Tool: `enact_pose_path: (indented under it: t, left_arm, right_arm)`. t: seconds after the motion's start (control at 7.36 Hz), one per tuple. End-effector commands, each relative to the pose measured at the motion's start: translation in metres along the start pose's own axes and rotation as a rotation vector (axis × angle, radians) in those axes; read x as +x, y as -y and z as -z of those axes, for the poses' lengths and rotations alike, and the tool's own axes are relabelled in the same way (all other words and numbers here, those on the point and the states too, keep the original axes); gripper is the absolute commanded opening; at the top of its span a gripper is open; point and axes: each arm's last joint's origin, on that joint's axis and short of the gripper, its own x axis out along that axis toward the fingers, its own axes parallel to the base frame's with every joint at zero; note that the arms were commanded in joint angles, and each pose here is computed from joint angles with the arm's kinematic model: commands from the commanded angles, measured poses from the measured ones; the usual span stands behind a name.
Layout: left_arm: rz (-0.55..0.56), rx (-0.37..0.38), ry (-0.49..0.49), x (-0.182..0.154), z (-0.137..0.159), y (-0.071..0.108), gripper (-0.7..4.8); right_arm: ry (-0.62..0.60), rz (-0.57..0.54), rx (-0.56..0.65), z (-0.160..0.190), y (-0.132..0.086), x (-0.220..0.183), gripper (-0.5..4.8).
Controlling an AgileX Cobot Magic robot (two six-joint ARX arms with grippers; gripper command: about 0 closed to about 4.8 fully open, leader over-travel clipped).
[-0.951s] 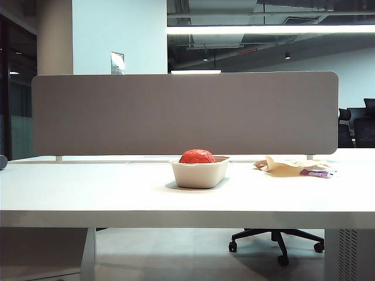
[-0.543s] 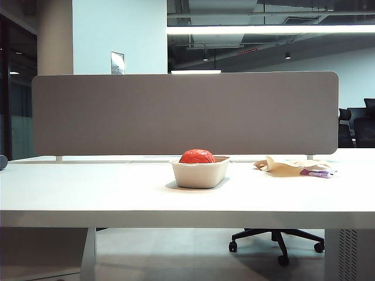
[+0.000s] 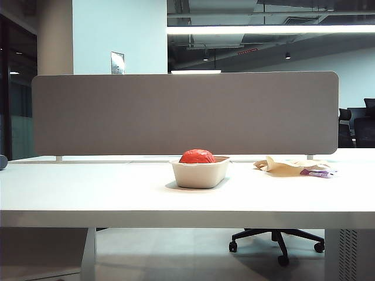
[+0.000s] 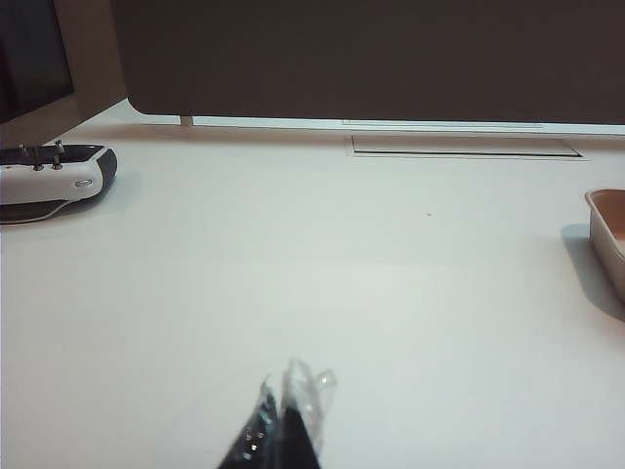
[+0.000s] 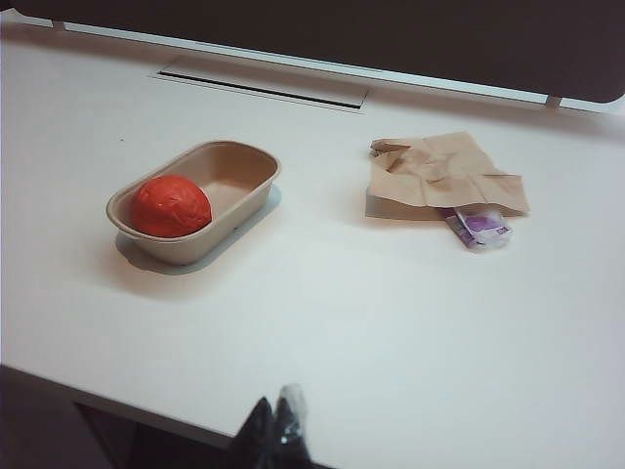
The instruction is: Pick up the orange and place it into the paper lunchbox.
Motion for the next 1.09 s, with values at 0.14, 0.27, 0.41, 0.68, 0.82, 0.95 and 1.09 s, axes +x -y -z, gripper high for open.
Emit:
enact_pose_path:
  t: [0.14, 0.27, 0.41, 0.68, 0.82, 0.95, 1.09]
  left_arm:
    - [-0.003, 0.001, 0.010, 0.000, -0.001, 0.000, -0.01]
    - [-0.003, 0.001, 0.010, 0.000, -0.001, 0.000, -0.02]
    - [-0.003, 0.001, 0.010, 0.000, -0.001, 0.000, -0.02]
    - [-0.003, 0.001, 0.010, 0.000, -0.001, 0.000, -0.01]
    - [-0.003, 0.001, 0.010, 0.000, 0.000, 0.000, -0.02]
    - [-0.003, 0.001, 0.010, 0.000, 0.000, 0.000, -0.02]
    - [-0.003, 0.001, 0.010, 0.000, 0.000, 0.000, -0.01]
  right_arm:
    - [0.092, 0.111, 0.065, 0.026, 0.011, 0.011, -0.01]
    - [0.082, 0.096, 0.082, 0.054, 0.020, 0.023, -0.01]
    - [0.074, 0.090, 0.086, 0.060, 0.022, 0.026, 0.00]
    - [0.144, 0.169, 0.111, 0.076, 0.033, 0.024, -0.01]
    - [0.227, 0.258, 0.125, 0.095, 0.041, 0.021, 0.00]
    - [0.192, 0.223, 0.113, 0.105, 0.040, 0.025, 0.00]
    - [0.192, 0.139, 0.106, 0.104, 0.037, 0.026, -0.01]
